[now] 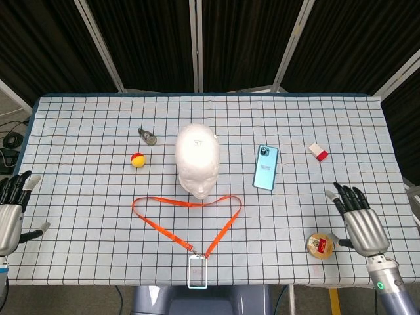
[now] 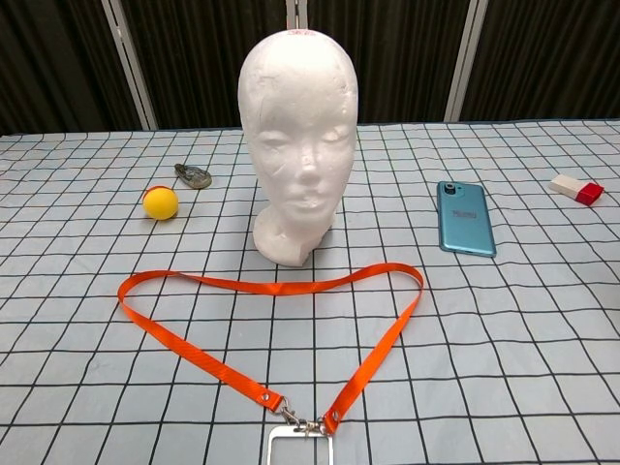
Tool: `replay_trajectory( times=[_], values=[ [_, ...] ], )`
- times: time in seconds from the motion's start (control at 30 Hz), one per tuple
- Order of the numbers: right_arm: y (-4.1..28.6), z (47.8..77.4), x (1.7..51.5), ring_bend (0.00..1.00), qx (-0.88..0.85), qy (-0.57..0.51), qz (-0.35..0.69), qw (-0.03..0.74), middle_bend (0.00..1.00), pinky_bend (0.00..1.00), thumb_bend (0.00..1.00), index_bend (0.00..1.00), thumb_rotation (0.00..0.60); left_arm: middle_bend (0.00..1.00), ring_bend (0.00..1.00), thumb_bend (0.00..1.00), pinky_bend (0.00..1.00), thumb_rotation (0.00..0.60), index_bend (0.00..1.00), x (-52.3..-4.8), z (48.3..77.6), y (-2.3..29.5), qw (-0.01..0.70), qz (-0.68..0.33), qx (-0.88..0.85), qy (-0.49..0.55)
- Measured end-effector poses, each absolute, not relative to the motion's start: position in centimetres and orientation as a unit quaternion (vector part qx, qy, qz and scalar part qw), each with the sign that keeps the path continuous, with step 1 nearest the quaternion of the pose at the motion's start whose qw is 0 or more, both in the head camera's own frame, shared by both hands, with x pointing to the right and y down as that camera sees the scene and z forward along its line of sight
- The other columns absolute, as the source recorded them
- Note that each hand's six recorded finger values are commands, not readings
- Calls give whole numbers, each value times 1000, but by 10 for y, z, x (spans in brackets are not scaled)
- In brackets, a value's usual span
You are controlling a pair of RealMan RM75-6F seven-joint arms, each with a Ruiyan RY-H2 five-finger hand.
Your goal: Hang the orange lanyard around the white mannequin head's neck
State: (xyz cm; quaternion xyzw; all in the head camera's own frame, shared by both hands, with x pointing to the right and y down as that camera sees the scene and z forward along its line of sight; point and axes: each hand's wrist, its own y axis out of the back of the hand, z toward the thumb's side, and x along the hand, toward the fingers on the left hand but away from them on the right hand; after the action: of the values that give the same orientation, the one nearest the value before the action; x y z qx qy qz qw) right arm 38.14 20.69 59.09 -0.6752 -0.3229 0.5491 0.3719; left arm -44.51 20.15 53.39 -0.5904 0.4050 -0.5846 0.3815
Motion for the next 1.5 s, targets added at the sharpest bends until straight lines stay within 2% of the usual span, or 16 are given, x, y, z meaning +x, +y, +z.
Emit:
replay_trajectory(
  times=[0.13,0.4,0.5,0.8,1.1,1.5],
  values=[
    [189,619,350,0,-712,-284,536,352,0,0,194,386,600,0,0,0,0,600,0,-446,543,201,379,-597,-585,397],
    [157,669,262,0,-770,-245,498,315,0,0,290,419,600,0,0,0,0,600,0,-448,554,199,371,-610,-582,389],
    [150,680,243,0,-774,-237,497,313,0,0,320,435,600,0,0,0,0,600,0,-450,557,198,369,-614,-582,386],
    [137,713,201,0,-773,-222,508,308,0,0,330,452,600,0,0,0,0,600,0,-453,565,195,358,-619,-585,383],
    [133,729,163,0,-778,-222,505,301,0,0,332,450,600,0,0,0,0,600,0,-454,566,193,354,-619,-586,384],
    [135,743,155,0,-768,-216,519,307,0,0,334,469,600,0,0,0,0,600,0,-454,566,195,350,-617,-591,384]
  ],
)
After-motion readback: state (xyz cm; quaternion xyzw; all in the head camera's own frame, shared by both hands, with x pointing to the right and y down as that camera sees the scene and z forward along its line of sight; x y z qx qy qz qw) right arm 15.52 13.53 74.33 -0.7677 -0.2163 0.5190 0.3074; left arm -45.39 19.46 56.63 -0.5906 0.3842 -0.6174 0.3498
